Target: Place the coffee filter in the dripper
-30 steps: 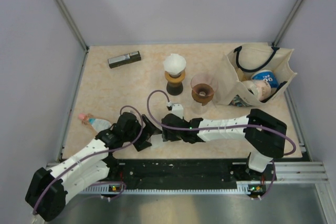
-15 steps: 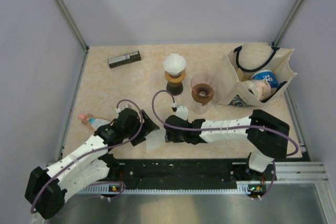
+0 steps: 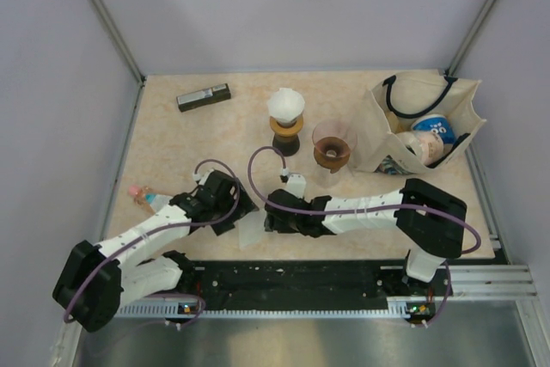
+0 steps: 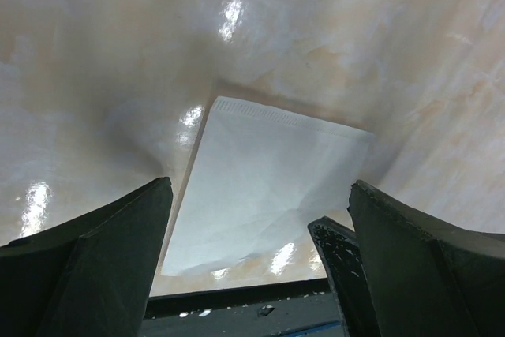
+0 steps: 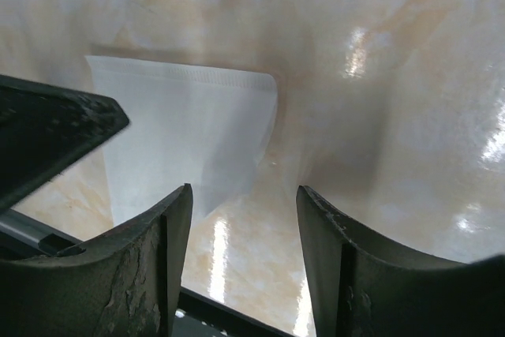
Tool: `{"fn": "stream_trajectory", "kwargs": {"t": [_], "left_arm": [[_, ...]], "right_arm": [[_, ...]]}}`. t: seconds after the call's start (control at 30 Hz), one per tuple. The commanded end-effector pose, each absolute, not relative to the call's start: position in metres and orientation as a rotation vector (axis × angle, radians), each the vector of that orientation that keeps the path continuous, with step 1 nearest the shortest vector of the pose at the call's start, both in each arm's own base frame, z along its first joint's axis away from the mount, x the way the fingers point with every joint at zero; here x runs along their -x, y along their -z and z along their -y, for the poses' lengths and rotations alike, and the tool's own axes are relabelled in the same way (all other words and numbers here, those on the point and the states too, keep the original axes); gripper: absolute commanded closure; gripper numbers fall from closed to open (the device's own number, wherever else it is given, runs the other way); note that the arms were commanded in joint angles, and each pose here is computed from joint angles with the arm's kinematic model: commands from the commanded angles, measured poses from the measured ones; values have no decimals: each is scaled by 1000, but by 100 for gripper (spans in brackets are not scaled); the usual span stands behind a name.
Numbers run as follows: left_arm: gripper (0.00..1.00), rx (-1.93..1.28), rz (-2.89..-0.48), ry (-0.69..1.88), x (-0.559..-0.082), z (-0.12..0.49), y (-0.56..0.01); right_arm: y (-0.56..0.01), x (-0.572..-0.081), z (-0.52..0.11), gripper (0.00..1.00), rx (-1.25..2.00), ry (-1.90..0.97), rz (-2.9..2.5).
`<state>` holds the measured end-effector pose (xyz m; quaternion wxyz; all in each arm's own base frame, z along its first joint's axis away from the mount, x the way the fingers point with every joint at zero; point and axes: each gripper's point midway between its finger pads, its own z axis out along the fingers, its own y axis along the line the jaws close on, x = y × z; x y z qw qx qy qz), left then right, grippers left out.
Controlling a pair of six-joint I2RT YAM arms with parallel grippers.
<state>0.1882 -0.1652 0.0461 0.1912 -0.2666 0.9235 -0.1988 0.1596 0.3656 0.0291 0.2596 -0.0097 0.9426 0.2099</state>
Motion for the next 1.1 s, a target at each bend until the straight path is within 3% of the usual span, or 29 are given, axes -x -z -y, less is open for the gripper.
{"fn": "stream_trajectory", "kwargs": {"t": [0.0,0.73,1.07], "left_arm": [[1,748,-2622,650,-183,177,-40],[1,825,-2665,728,-169,184,-25],[1,887,-2633,824,-163,188,-28]], "right_arm": [[-42,-166,-392,44,-53,-697,-2498],[-85,-183,-403,45,-157,-875,-2311],[-63,-185,-388,48,-282,-796,-2351]]}}
